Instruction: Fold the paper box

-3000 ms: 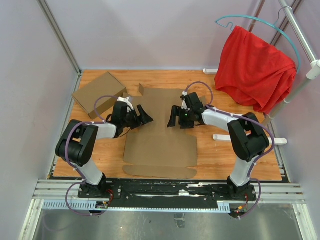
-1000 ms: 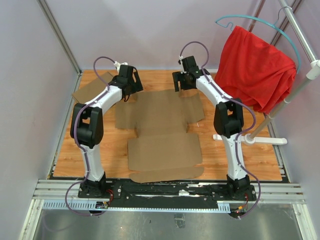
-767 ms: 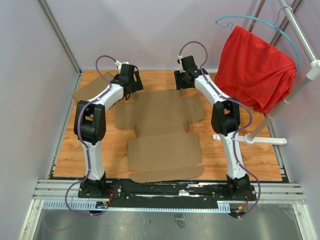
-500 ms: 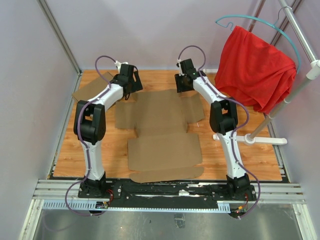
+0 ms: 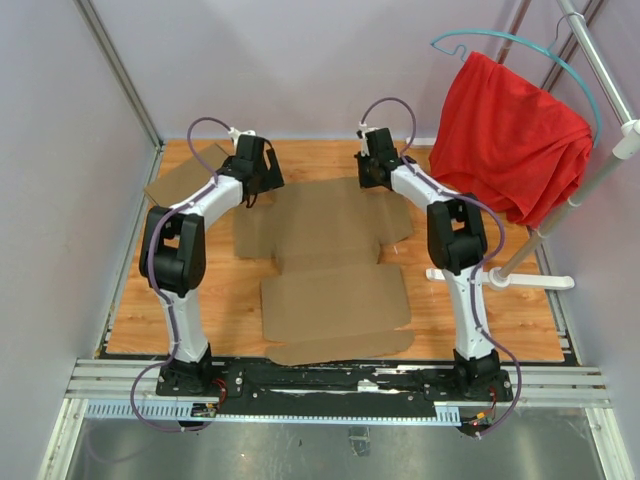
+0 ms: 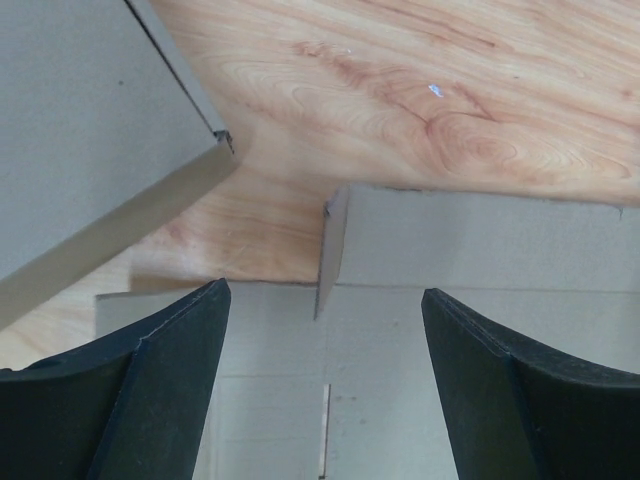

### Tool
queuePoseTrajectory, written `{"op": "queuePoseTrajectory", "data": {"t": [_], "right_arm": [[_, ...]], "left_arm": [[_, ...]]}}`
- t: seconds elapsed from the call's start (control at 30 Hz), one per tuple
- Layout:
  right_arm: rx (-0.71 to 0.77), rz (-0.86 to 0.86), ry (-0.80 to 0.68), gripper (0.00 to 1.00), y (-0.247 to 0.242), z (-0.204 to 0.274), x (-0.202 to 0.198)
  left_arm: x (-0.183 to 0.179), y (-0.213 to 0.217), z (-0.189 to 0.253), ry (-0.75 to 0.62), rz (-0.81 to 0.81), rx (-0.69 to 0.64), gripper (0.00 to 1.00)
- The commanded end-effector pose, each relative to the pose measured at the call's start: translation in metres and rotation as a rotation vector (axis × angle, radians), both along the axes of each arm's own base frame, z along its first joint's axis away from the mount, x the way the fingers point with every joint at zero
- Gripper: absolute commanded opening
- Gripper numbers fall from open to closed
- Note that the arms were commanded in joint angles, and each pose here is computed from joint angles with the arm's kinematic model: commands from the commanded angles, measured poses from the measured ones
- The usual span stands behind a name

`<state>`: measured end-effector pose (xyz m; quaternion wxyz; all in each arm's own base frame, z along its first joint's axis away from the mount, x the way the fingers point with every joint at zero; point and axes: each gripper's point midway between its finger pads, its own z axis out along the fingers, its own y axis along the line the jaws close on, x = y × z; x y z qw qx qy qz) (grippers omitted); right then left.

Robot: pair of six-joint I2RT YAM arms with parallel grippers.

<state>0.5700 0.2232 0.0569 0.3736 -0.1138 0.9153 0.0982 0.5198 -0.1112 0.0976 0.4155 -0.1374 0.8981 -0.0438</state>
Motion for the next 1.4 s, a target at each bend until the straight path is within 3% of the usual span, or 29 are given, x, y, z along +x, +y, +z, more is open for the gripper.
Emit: {"op": "queuePoseTrajectory", "data": {"t": [0.0,0.27,0.4,0.5,0.73,1.07,1.37], "right_arm": [[0.077,-0.017,-0.26,0.01,-0.008,0.062,0.012],[0.229,0.007,-0.496,0.01,-0.006,0.112,-0.014],[0.34,0.073,-0.692,0.01,-0.001,0.158,-0.039],[0.405,0.123,-0.824,0.01,-0.001,0.181,-0.063],[0.521,0.308,-0.963,0.01,0.012,0.199,-0.118],[0.565,0.421,-0.919,0.01,0.017,0.182,-0.162],[0.541,0.476,-0.85,0.01,0.02,0.18,-0.175]], "left_arm": [[0.0,0.001,0.07,-0.187,-0.018,-0.028,0.83],[-0.027,0.013,0.126,-0.302,0.005,-0.045,0.81],[-0.04,0.01,0.155,-0.359,-0.024,-0.071,0.81],[-0.051,0.001,0.174,-0.403,-0.096,-0.097,0.79],[-0.084,-0.034,0.202,-0.469,-0.37,-0.147,0.77],[-0.115,-0.056,0.182,-0.423,-0.576,-0.104,0.77],[-0.14,-0.085,0.167,-0.366,-0.693,-0.034,0.76]]}}
